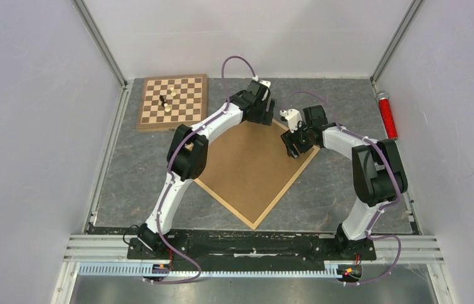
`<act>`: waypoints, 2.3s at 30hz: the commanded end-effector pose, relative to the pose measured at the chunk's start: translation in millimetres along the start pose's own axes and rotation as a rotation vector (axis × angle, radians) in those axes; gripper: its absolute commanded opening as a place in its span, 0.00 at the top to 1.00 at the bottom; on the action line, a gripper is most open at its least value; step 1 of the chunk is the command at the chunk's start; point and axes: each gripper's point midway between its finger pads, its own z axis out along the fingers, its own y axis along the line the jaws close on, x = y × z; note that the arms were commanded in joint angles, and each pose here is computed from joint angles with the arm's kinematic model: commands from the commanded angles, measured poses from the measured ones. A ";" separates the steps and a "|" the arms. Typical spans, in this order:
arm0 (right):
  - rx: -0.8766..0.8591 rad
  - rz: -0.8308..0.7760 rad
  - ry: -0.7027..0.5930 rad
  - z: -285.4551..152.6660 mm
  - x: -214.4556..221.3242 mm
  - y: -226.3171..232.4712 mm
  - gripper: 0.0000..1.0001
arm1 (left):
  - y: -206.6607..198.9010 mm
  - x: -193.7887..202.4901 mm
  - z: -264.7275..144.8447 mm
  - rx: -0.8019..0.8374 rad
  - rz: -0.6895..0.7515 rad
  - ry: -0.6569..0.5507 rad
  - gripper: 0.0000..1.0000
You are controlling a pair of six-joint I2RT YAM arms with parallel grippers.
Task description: Put the photo into the frame
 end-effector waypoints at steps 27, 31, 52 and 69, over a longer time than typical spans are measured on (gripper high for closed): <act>-0.158 0.137 0.270 13.7 106.4 46.3 0.34 | -2.6 -31.8 -2.5 -0.013 0.073 -0.049 0.18; -0.161 0.139 0.270 13.8 106.4 46.4 0.34 | -1.4 -58.4 -19.9 -0.007 0.071 -0.120 0.18; -0.177 0.151 0.270 13.4 108.8 48.6 0.34 | 13.2 31.8 25.5 -0.006 0.159 0.162 0.17; -0.180 0.141 0.177 6.9 83.1 44.3 0.33 | 6.1 -70.4 -46.5 0.013 0.183 -0.131 0.16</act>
